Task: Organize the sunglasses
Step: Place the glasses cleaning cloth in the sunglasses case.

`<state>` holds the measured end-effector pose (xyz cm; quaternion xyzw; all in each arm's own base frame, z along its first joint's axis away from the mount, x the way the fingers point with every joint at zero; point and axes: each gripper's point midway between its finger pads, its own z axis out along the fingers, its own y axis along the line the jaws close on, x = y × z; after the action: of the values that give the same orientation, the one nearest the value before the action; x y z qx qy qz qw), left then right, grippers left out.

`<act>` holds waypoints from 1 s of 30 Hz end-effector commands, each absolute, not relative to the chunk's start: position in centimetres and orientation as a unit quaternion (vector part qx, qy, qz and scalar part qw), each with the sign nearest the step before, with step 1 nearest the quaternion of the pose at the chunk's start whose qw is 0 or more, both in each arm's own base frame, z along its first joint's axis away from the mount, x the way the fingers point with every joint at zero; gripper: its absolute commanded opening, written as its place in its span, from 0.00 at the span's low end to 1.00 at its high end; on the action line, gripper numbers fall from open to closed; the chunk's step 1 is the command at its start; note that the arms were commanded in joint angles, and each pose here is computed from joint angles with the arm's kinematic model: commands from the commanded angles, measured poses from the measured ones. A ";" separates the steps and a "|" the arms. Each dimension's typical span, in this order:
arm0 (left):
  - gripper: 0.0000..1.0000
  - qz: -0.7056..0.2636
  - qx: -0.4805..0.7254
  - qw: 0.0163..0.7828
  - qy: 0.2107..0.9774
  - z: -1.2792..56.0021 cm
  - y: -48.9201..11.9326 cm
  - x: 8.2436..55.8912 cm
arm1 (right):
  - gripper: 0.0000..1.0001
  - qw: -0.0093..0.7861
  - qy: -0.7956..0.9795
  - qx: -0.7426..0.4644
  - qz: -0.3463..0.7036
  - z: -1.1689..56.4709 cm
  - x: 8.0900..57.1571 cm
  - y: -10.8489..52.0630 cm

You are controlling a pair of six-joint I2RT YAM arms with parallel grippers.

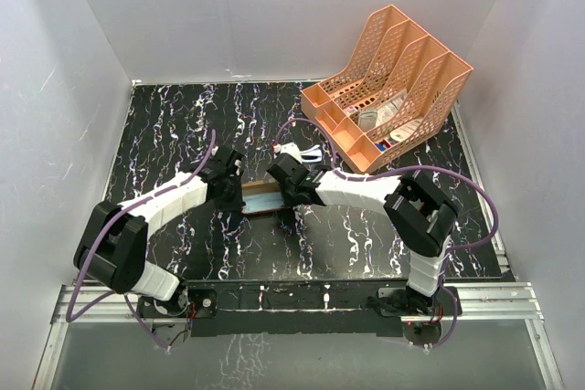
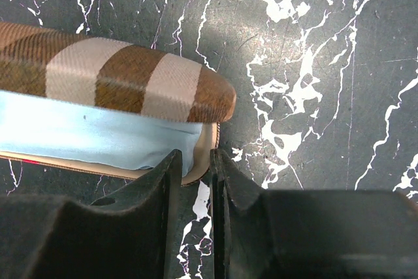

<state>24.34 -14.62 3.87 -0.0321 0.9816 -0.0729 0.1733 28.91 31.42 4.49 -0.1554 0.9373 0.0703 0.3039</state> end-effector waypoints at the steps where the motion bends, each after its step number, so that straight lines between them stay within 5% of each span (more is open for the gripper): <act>1: 0.12 -0.080 -0.027 0.196 0.977 6.5 -14.8 24.8 | 0.23 0.334 0.928 -0.145 0.078 6.7 29.5 31.6; 30: 0.13 -0.051 -0.004 0.306 0.951 12.1 -15.7 32.4 | 0.23 0.330 0.929 -0.145 0.083 5.9 28.9 31.3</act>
<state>30.78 -15.54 11.68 -0.0170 0.9550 -0.0651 0.2890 28.17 30.47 3.59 -0.1554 0.9407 0.0616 0.2953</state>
